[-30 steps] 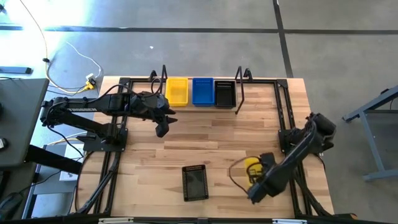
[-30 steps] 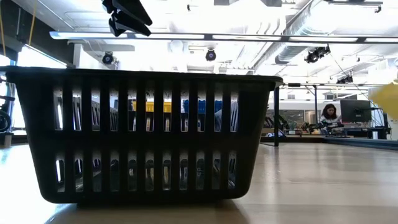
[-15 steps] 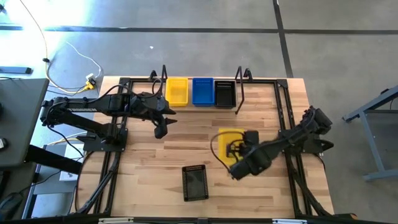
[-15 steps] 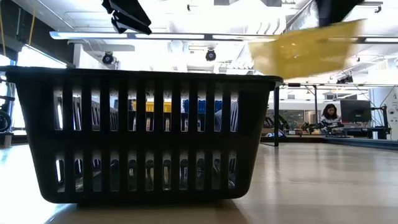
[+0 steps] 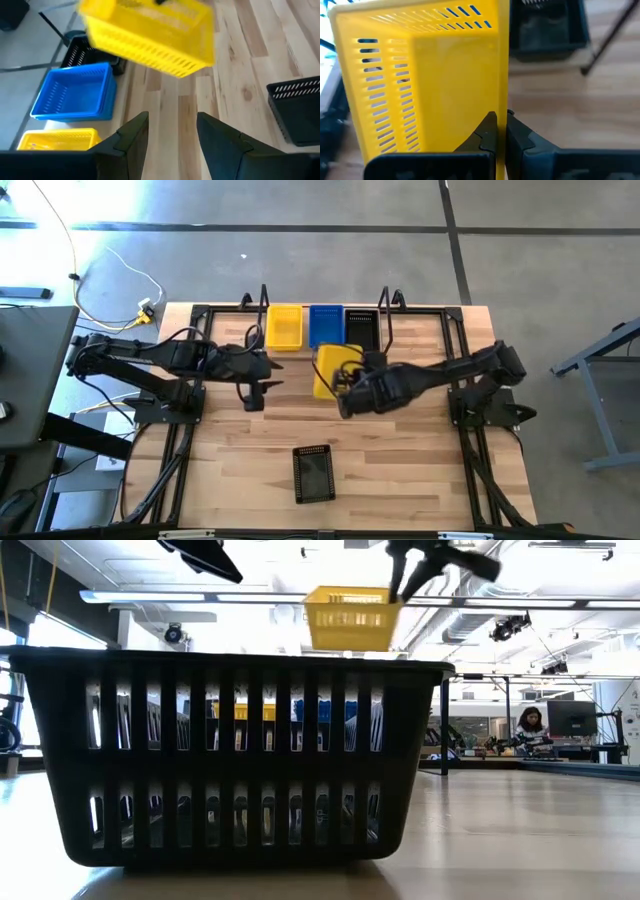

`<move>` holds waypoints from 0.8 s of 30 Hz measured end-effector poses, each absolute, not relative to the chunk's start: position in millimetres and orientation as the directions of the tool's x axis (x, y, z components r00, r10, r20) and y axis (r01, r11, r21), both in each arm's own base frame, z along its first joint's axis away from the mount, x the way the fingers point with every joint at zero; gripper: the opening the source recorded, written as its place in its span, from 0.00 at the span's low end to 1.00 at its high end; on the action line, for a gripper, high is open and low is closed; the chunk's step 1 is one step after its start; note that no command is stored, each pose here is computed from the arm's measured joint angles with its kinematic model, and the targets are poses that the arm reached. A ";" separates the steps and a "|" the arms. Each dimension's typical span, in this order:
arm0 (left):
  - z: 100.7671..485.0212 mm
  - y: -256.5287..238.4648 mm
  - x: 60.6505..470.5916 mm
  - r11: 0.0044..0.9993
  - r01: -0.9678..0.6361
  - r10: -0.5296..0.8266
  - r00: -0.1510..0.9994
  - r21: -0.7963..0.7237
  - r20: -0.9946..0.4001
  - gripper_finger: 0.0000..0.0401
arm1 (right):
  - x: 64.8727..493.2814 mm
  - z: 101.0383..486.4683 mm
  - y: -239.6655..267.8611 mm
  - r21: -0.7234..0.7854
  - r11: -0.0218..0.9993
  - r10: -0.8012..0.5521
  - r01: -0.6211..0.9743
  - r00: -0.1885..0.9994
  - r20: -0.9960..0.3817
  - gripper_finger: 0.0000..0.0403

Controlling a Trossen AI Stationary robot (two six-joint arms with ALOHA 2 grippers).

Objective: Stack baskets on shelf by color
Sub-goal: Stack the yellow bin on top of the yellow bin on the shelf

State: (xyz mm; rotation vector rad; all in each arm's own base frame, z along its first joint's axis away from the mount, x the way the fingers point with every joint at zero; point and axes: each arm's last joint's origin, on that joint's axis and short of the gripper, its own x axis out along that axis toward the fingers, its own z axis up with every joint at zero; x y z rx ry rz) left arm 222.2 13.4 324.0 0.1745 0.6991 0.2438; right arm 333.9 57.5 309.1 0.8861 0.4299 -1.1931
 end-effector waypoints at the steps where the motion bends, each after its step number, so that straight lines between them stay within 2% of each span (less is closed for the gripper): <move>1: 324.1 11.8 222.3 0.956 -0.159 0.281 0.739 0.246 -0.612 0.39 | 336.9 310.0 53.1 0.373 0.105 -0.625 0.922 0.353 -0.696 0.00; 6: 324.7 3.8 223.0 0.956 -0.126 0.265 0.752 0.264 -0.603 0.39 | 346.6 313.5 33.8 0.408 0.109 -0.668 0.907 0.371 -0.646 0.00; 17: 319.0 -8.1 243.1 0.879 -0.026 0.320 0.772 0.476 -0.548 0.39 | 362.5 320.8 16.7 0.471 0.166 -0.682 0.866 0.446 -0.580 0.00; 24: 307.8 -12.4 267.2 0.814 -0.072 0.420 0.758 0.577 -0.499 0.39 | 362.8 320.2 16.7 0.469 0.167 -0.683 0.867 0.445 -0.579 0.00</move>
